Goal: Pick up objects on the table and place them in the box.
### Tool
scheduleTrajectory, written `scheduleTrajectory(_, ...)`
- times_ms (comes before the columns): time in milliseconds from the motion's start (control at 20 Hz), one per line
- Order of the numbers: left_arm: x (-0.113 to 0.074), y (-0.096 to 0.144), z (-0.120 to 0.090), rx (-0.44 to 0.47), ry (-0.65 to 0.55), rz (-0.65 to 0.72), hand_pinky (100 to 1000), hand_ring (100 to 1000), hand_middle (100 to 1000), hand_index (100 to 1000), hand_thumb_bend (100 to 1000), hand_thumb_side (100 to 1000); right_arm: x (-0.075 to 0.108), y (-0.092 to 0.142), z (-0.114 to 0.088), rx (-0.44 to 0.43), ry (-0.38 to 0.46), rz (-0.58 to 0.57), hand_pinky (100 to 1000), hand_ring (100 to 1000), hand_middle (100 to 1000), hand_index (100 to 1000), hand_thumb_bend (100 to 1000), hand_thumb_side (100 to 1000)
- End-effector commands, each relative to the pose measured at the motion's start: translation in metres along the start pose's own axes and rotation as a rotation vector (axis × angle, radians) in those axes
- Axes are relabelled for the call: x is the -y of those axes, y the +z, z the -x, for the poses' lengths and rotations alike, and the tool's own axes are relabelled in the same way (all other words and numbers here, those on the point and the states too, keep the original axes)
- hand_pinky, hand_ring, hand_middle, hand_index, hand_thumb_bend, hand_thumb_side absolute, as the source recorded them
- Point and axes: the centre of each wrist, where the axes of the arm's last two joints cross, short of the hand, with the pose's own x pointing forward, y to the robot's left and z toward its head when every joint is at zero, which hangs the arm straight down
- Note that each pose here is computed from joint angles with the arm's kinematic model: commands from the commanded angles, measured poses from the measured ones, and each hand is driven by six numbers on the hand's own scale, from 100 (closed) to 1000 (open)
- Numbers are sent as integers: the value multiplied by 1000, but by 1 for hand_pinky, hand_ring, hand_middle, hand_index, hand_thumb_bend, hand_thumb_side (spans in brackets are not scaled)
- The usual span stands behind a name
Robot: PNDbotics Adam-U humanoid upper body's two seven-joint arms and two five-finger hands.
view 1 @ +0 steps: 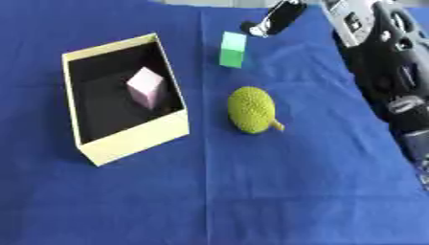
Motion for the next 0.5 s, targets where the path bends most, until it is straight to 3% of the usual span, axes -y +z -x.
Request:
scheduleTrajectory(50, -3, -8, -5, 30, -4, 7, 713, 812, 751, 819, 237, 612, 7, 6, 10, -27, -12, 1, 902, 939, 792, 941, 139, 531)
scheduleTrajectory(500, -1, -8, -5, 26, 5, 5, 712, 813, 752, 819, 234, 615, -3, -1, 14, -62, -44, -14, 899, 936, 790, 940, 115, 585)
